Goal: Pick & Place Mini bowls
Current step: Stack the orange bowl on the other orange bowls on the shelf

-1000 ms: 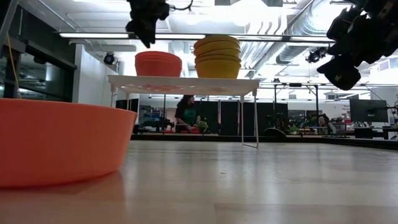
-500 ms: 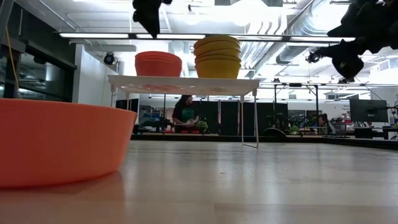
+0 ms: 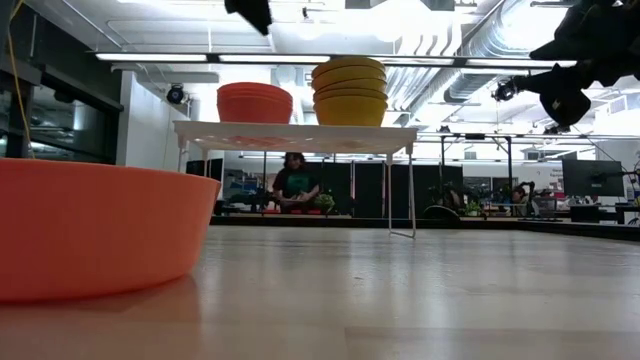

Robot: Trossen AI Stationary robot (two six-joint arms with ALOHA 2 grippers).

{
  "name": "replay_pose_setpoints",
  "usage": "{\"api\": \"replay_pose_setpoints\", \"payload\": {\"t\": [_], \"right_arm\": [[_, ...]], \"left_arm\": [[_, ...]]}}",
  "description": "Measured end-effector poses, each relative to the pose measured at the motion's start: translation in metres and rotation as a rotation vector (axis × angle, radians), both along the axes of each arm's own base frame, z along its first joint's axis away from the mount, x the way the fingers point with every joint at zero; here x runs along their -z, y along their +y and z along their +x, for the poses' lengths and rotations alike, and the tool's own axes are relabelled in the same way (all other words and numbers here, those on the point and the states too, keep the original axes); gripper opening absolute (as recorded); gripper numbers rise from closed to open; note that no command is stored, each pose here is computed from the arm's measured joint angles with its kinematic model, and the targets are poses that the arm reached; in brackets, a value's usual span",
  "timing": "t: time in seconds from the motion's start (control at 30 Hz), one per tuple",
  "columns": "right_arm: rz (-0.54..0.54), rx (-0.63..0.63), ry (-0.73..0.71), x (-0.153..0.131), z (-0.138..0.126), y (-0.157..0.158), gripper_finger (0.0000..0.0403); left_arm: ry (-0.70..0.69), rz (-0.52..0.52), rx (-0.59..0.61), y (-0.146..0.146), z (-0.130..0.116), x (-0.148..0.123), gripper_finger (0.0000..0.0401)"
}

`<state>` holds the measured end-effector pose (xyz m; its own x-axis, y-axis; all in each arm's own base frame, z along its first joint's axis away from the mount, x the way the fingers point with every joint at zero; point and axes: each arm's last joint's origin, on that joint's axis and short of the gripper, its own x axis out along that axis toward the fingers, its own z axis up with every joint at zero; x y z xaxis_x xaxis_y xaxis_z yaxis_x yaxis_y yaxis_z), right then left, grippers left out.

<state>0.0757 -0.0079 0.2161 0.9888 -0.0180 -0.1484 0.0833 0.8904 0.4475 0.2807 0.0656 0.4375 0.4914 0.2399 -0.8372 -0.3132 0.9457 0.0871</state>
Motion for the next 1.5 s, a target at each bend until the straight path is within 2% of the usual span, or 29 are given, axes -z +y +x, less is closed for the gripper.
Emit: {"api": "replay_pose_setpoints", "payload": {"t": [0.1, 0.27, 0.47, 0.53, 0.63, 0.7, 0.8, 0.87, 0.97, 1.03, 1.3, 1.43, 1.5], "right_arm": [[0.000, 0.001, 0.003, 0.000, 0.000, 0.000, 0.0185], [-0.001, 0.003, 0.002, 0.000, 0.000, 0.000, 0.0185], [-0.003, 0.003, 0.002, 0.000, 0.000, 0.000, 0.0185], [-0.004, 0.002, 0.002, 0.000, 0.000, 0.000, 0.0185], [-0.003, 0.002, 0.002, 0.000, 0.000, 0.000, 0.0185], [-0.004, 0.003, 0.002, 0.000, 0.000, 0.000, 0.0185], [-0.003, 0.002, 0.007, 0.001, 0.000, 0.000, 0.0185], [-0.003, 0.003, 0.009, 0.001, 0.000, 0.000, 0.0185], [-0.002, 0.007, 0.019, 0.001, 0.001, 0.000, 0.0185], [-0.002, 0.006, 0.020, 0.001, 0.002, 0.000, 0.0185], [-0.001, 0.009, 0.029, 0.002, 0.002, -0.001, 0.0185], [0.001, 0.010, 0.033, 0.002, 0.003, -0.001, 0.0185], [0.002, 0.011, 0.037, 0.003, 0.003, -0.001, 0.0185]], "left_arm": [[-0.008, -0.010, 0.022, -0.017, 0.010, 0.009, 0.0165], [0.051, -0.049, -0.011, -0.042, 0.020, 0.038, 0.0165], [0.040, -0.070, -0.076, -0.077, 0.004, 0.054, 0.0165], [-0.009, -0.073, -0.115, -0.089, -0.001, 0.057, 0.0165], [-0.017, -0.079, -0.184, -0.107, -0.024, 0.067, 0.0165], [-0.074, -0.121, -0.228, -0.117, -0.030, 0.074, 0.0165], [-0.032, -0.172, -0.282, -0.134, -0.046, 0.095, 0.0165], [-0.071, -0.230, -0.313, -0.145, -0.044, 0.105, 0.0165], [-0.003, -0.271, -0.367, -0.158, -0.052, 0.126, 0.0165], [-0.029, -0.341, -0.401, -0.165, -0.051, 0.134, 0.0165], [0.032, -0.555, -0.588, -0.178, -0.051, 0.181, 0.0165], [0.067, -0.597, -0.602, -0.182, -0.045, 0.195, 0.0165], [0.103, -0.582, -0.612, -0.182, -0.044, 0.201, 0.0165]]}}
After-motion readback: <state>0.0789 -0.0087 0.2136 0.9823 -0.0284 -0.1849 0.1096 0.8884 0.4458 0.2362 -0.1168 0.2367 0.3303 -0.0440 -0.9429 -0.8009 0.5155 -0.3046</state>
